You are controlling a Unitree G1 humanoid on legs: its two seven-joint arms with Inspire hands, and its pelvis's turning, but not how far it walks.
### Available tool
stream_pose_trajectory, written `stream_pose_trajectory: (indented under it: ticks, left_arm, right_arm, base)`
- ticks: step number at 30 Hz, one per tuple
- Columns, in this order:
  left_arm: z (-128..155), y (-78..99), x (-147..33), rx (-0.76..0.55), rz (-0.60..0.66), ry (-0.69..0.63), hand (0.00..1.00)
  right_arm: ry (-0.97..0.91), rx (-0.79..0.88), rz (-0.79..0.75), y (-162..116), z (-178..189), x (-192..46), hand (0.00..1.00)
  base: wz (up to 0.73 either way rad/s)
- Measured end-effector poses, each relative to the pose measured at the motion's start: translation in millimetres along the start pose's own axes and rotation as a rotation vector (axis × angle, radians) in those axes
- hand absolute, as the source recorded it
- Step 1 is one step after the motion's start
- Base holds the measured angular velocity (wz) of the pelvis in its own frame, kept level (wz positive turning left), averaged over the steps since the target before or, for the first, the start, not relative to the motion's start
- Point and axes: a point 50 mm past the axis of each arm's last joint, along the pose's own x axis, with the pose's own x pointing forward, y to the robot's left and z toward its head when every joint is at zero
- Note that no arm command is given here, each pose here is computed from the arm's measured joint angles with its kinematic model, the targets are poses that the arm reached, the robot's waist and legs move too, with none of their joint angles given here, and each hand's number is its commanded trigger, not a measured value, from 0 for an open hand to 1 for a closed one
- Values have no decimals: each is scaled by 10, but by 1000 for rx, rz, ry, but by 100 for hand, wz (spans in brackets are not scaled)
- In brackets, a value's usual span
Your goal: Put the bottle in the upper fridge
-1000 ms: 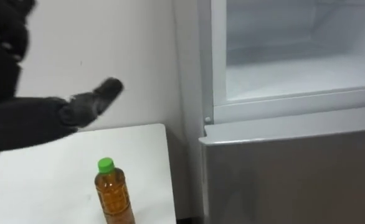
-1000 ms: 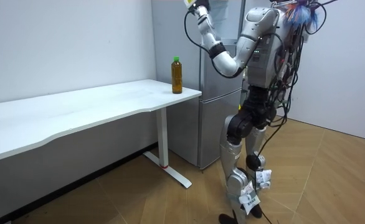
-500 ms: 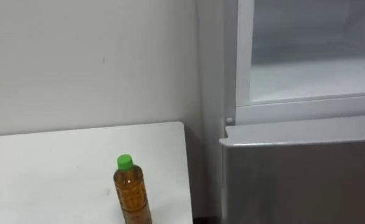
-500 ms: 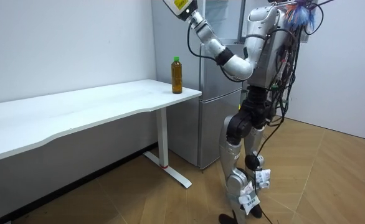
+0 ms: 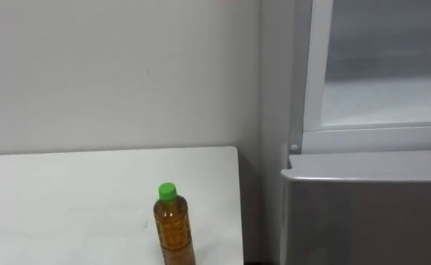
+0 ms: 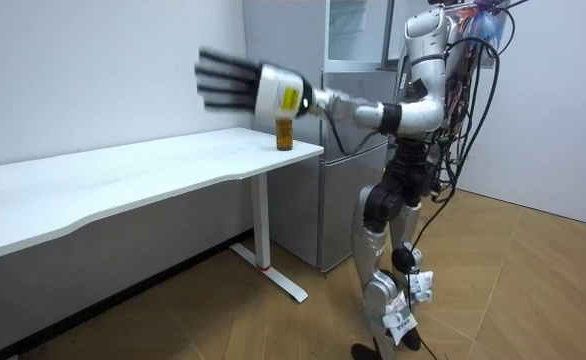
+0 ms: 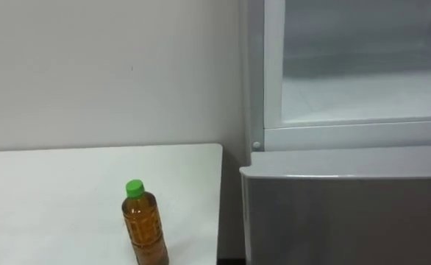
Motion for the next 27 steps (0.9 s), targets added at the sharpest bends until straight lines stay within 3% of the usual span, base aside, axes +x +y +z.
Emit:
stream_pose_trajectory:
  ticks: [5, 9, 14, 20, 27]
  left_arm:
    - [-759, 273, -248, 111, 76, 342, 0]
    - [-1143, 392, -484, 202, 84, 522, 0]
    - [-1645, 692, -1011, 401, 26, 823, 0]
    - [-1814, 988, -1378, 627, -100, 998, 0]
    - [-1895, 1120, -1619, 831, -281, 1114, 0]
  right_arm:
    - [0, -3, 10, 13, 15, 4, 0]
    - [-3, 2, 8, 7, 20, 5, 0]
    - [17, -5, 24, 0, -24, -3, 0]
    - [17, -14, 26, -7, -14, 2, 0]
    - [41, -25, 30, 26, -19, 32, 0]
  base:
    - [0]
    - [-2]
    - [0]
    - [-1]
    - [-3]
